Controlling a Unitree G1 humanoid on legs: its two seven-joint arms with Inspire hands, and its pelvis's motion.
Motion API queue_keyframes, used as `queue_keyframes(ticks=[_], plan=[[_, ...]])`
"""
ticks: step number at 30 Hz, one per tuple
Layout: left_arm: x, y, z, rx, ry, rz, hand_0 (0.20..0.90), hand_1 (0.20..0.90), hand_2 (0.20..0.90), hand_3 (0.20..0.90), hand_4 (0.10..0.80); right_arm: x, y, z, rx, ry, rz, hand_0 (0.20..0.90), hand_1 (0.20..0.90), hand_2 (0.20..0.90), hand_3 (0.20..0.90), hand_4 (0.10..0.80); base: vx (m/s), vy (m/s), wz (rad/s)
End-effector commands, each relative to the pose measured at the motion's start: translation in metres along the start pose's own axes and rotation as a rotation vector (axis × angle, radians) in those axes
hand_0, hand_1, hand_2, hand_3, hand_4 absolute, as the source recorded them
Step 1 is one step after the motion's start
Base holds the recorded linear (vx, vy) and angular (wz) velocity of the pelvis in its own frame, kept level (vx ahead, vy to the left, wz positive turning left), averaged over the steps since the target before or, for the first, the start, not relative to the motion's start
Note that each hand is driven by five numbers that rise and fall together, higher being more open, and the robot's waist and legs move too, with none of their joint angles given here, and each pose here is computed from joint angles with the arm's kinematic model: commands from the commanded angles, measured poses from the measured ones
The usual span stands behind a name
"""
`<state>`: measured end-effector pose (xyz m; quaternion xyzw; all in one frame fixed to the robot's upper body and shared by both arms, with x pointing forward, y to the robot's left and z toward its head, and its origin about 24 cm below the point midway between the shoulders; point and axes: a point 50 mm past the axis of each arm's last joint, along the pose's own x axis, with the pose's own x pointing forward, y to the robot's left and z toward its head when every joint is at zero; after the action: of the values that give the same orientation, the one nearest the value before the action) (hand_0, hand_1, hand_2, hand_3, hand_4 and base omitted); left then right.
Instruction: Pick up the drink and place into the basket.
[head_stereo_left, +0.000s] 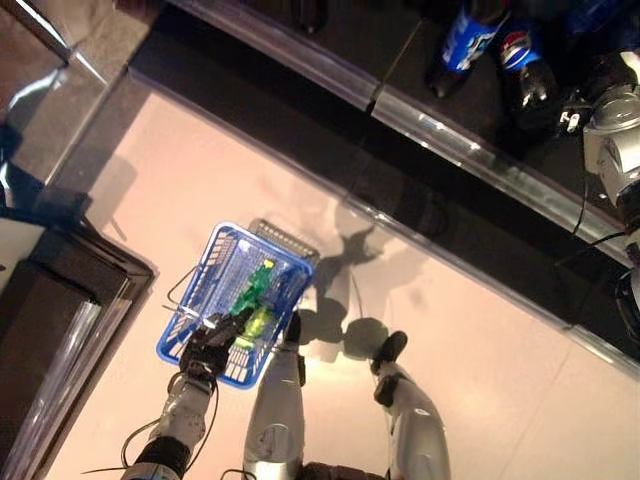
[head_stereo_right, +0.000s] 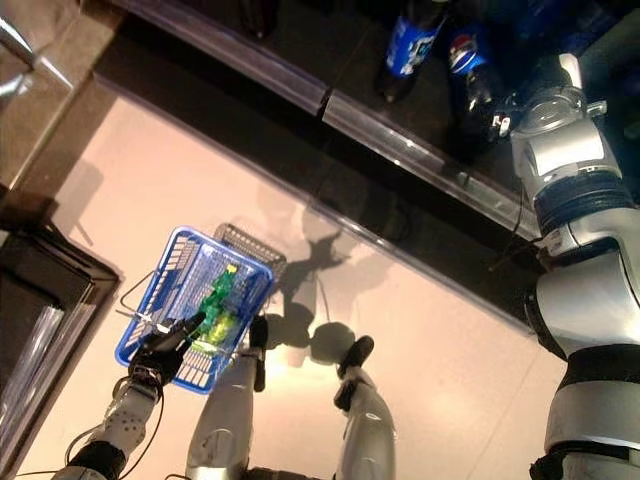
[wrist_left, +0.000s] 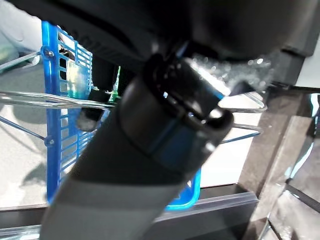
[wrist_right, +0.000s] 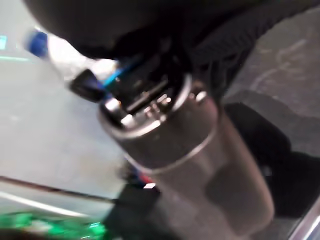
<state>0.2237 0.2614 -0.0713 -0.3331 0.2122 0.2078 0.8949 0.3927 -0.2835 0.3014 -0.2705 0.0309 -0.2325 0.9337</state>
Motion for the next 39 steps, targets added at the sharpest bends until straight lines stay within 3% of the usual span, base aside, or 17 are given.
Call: queue_keyframes(ticks=[1,9,19,23,30,39], plan=[[-0.02,0.035,0.018,0.166,-0.063,0.003,0.3,0.3,0.3,0.2,0.1,-0.008,-0.06,0.026,-0.008,-0.157,-0.17,0.9,0.9,0.9,0.9,0.8,0.036,-0.036,-0.08],[-0.027,0.044,-0.008,0.185,-0.004,0.05,0.3,0.3,0.3,0.2,0.1,-0.012,-0.052,-0.003,-0.043,-0.146,-0.11,0.9,0.9,0.9,0.9,0.8,0.003,-0.036,-0.13],[-0.037,0.064,-0.028,0.115,0.022,0.214,0.3,0.3,0.3,0.2,0.1,-0.033,0.014,-0.069,-0.003,-0.106,0.176,0.9,0.9,0.9,0.9,0.8,0.049,-0.121,-0.12],[-0.053,0.08,-0.053,0.06,0.067,0.296,0.3,0.3,0.3,0.2,0.1,-0.074,0.063,-0.114,0.093,-0.09,0.39,0.9,0.9,0.9,0.9,0.8,0.064,-0.13,-0.13],[-0.061,0.081,-0.075,0.085,0.134,0.281,0.3,0.3,0.3,0.2,0.1,-0.127,0.085,-0.155,0.186,-0.079,0.588,0.9,0.9,0.9,0.9,0.8,-0.013,-0.001,-0.1],[-0.063,0.087,-0.068,0.1,0.101,0.299,0.3,0.3,0.3,0.2,0.1,-0.162,0.111,-0.193,0.213,0.03,0.683,0.9,0.9,0.9,0.9,0.8,-0.002,0.049,0.07]])
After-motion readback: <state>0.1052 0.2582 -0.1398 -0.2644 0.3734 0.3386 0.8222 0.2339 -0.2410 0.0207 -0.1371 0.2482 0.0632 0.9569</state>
